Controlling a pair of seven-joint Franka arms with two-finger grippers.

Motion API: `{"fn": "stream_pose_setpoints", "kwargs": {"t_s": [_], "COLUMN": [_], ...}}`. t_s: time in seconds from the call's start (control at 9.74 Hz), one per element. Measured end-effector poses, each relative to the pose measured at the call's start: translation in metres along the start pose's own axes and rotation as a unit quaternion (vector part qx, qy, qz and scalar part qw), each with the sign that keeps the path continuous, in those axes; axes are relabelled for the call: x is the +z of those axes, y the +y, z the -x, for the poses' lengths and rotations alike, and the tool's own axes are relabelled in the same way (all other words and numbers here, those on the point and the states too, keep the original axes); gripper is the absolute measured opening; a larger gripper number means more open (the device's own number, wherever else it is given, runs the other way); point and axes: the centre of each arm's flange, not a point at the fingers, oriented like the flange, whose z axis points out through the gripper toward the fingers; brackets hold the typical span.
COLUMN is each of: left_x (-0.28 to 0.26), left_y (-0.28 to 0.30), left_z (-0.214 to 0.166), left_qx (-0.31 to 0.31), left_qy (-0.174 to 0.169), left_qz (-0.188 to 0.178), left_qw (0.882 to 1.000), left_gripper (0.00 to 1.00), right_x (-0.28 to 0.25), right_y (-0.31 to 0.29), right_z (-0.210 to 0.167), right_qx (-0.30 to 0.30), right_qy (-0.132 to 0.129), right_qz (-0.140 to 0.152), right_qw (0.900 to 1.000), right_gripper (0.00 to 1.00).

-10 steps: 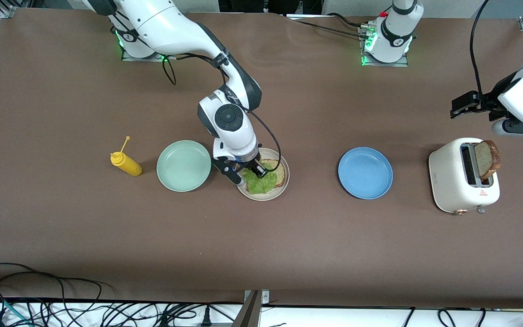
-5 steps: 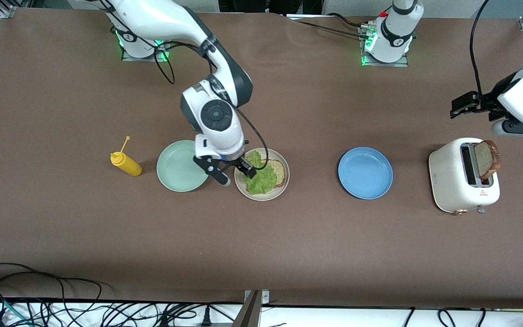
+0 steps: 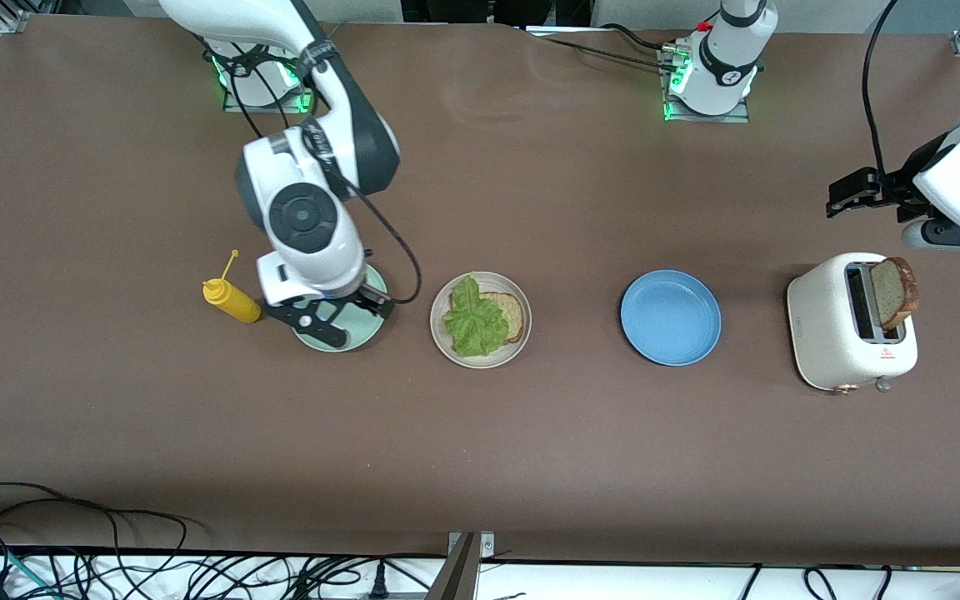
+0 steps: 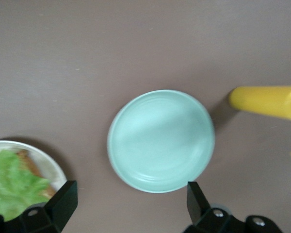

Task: Make sandwich on beige plate with both arms
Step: 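Move the right gripper back toward the yellow mustard bottle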

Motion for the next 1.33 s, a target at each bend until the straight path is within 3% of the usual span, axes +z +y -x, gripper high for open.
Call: {"fn": "stream_pose_setpoints", "kwargs": {"t_s": [0.31,0.62,0.82,1.13,1.33], "left_x": [0.001,0.001,0.001,0.002,0.002], "left_y": [0.0,0.0,0.0,0.0,0.0], "left_z": [0.0,0.0,-0.001,-0.001,-0.001], "left_qx": [0.0,0.0,0.0,0.0,0.0], "left_qy": [-0.001,-0.001,-0.001,-0.002,-0.002], "left_qz": [0.0,0.0,0.0,0.0,0.0], "left_qw": [1.0,1.0,1.0,1.0,1.0], "left_gripper": [1.0,1.0,1.0,1.0,1.0], "right_x": [-0.021,-0.032,-0.027,-0.001,0.027], "right_y": [0.09,0.184,0.254,0.331,0.365], "right_z": [-0.042,-0.068,-0.077,-0.091,-0.1], "right_qx": [-0.105,-0.174,-0.218,-0.286,-0.323], "right_qy": [-0.036,-0.071,-0.091,-0.091,-0.088], "right_qz": [0.039,0.036,0.013,-0.02,-0.074], "right_qw": [0.993,0.982,0.972,0.954,0.94], "right_gripper": [1.0,1.0,1.0,1.0,1.0]}}
